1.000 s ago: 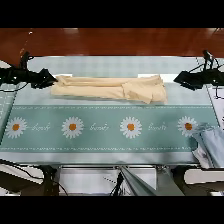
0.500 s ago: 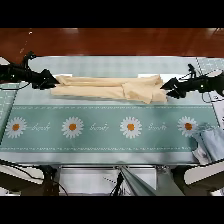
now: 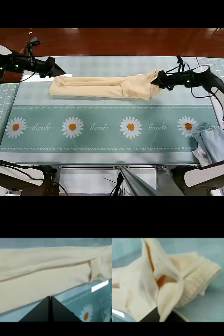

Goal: Fold the shirts.

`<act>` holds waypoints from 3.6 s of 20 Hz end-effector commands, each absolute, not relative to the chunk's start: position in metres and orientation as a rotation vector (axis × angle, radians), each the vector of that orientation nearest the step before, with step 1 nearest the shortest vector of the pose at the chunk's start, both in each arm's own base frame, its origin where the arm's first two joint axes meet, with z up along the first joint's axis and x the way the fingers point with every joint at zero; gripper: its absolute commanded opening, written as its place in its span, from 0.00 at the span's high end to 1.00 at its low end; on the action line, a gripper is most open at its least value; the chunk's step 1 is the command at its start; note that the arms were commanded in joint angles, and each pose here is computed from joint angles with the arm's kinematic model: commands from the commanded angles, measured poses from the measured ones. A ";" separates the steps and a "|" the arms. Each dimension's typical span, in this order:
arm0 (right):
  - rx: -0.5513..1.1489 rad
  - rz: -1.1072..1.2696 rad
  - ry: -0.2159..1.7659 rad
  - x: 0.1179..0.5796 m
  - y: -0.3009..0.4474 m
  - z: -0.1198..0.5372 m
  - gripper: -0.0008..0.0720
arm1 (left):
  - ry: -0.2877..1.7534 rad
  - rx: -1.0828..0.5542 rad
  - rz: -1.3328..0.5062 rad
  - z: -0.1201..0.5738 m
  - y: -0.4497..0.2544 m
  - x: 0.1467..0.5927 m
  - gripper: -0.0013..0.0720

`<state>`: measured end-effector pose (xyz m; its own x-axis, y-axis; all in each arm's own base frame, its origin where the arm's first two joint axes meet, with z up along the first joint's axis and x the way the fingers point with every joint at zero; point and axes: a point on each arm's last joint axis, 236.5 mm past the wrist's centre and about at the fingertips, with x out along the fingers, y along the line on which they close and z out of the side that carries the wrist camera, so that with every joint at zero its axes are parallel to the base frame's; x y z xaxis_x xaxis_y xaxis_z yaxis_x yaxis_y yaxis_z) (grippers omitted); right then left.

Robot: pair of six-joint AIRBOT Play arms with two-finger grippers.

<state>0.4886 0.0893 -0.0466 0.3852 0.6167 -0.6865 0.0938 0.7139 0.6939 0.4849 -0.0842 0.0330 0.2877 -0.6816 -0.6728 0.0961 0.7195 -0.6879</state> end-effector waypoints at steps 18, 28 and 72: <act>0.285 0.292 1.085 0.336 0.078 0.153 0.96 | 1.226 -0.187 -0.954 0.017 -0.402 0.347 0.96; 0.305 0.278 1.048 0.277 0.080 0.194 0.96 | 1.382 -0.278 -1.018 -0.050 -0.493 0.271 0.96; 0.396 0.191 1.496 0.305 0.055 -0.036 0.13 | 0.745 -0.136 -0.441 0.226 -0.112 0.349 0.96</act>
